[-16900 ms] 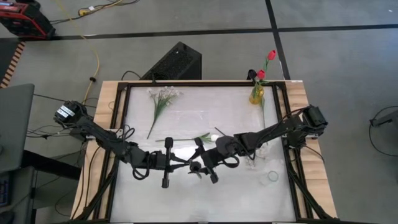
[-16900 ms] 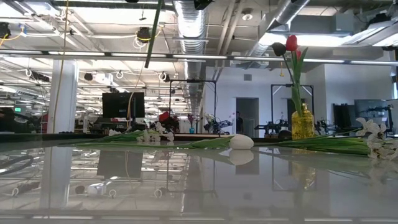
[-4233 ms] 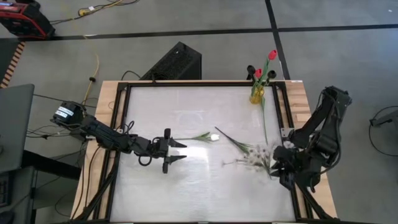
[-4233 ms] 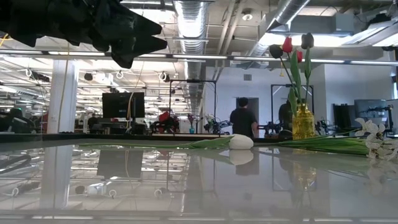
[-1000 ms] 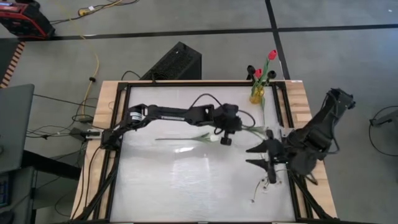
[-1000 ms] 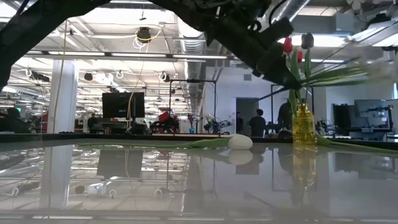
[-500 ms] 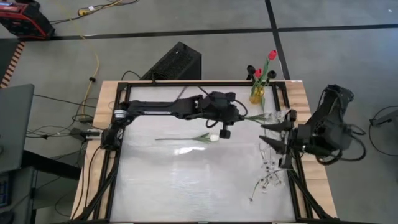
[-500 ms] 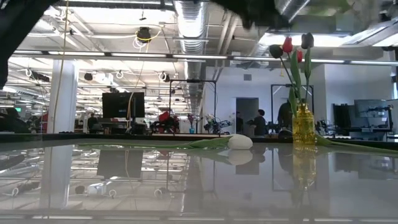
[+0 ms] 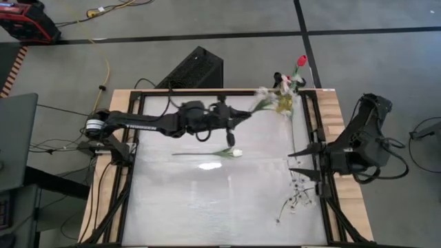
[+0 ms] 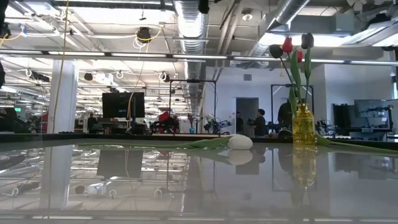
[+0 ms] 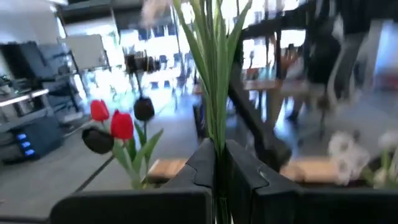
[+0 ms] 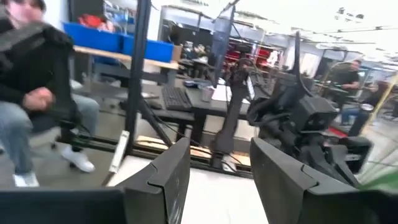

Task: Sort flowers into vase by color
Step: Put the white flower into the transparent flower vase

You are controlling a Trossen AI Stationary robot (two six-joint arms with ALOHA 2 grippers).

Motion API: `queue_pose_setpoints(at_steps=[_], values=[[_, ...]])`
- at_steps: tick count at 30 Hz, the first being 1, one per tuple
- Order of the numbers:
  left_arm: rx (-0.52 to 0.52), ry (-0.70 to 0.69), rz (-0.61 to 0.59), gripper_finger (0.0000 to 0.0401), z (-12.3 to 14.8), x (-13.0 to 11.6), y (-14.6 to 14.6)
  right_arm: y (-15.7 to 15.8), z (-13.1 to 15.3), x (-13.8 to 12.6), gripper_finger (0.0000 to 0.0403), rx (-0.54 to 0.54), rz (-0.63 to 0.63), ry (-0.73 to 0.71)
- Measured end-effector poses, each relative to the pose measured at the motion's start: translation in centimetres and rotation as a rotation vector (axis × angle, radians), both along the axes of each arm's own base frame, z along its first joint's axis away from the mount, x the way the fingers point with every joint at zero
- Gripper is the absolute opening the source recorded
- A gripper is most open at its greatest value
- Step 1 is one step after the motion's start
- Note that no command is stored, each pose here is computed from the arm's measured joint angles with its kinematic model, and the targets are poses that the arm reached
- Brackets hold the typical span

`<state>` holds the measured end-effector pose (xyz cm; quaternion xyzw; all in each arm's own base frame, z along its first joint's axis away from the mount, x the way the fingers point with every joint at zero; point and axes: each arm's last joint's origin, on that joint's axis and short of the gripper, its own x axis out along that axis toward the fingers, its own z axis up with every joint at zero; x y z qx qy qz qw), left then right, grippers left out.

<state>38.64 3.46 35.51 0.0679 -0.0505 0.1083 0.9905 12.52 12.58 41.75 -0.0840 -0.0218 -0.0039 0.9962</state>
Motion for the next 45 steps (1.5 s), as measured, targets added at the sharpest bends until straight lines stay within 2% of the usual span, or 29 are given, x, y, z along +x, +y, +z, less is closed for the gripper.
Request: queue_pose_setpoints(at_steps=[4,9,16,24,30,33,35,38,41,42,45], values=[[-0.054,-0.16,-0.17,0.0,0.3,-2.0,-1.0,-0.7,-0.5,1.7,0.019,0.007,-0.14,0.02],[-0.078,-0.18,-0.329,0.0,-0.3,-2.1,-2.8,-2.4,-1.2,4.3,0.0185,0.023,-0.267,0.042],[-0.017,-0.149,-0.359,0.0001,-0.4,-2.1,-4.6,-4.1,-2.1,7.5,0.0194,0.032,-0.2,0.077],[0.016,-0.099,-0.358,0.0007,-0.9,-2.0,-4.9,-5.2,-3.2,10.9,0.0249,0.01,-0.061,0.091],[0.035,-0.069,-0.354,0.0007,-1.2,-1.9,-4.9,-5.7,-3.3,12.0,0.0255,-0.002,-0.075,0.061],[0.028,-0.061,-0.355,0.0007,-1.3,-1.9,-4.9,-5.7,-3.3,12.1,0.0235,-0.001,-0.076,0.058],[0.028,-0.062,-0.355,0.001,-1.2,-1.9,-4.9,-5.7,-3.2,12.1,0.0205,0.001,-0.089,0.055],[0.04,-0.06,-0.357,0.0028,-1.3,-1.9,-4.9,-5.7,-3.2,12.0,0.0134,0.0,-0.101,0.056],[0.071,-0.039,-0.365,0.0064,-1.4,-1.9,-5.0,-5.7,-3.1,11.5,0.0046,0.009,-0.092,0.06],[0.075,-0.025,-0.366,0.0079,-1.6,-1.9,-5.0,-5.5,-3.0,11.2,0.0029,0.003,-0.082,0.068],[0.069,0.035,-0.368,0.0128,-2.2,-1.8,-5.0,-5.5,-2.3,9.4,0.003,0.025,-0.069,0.079]])
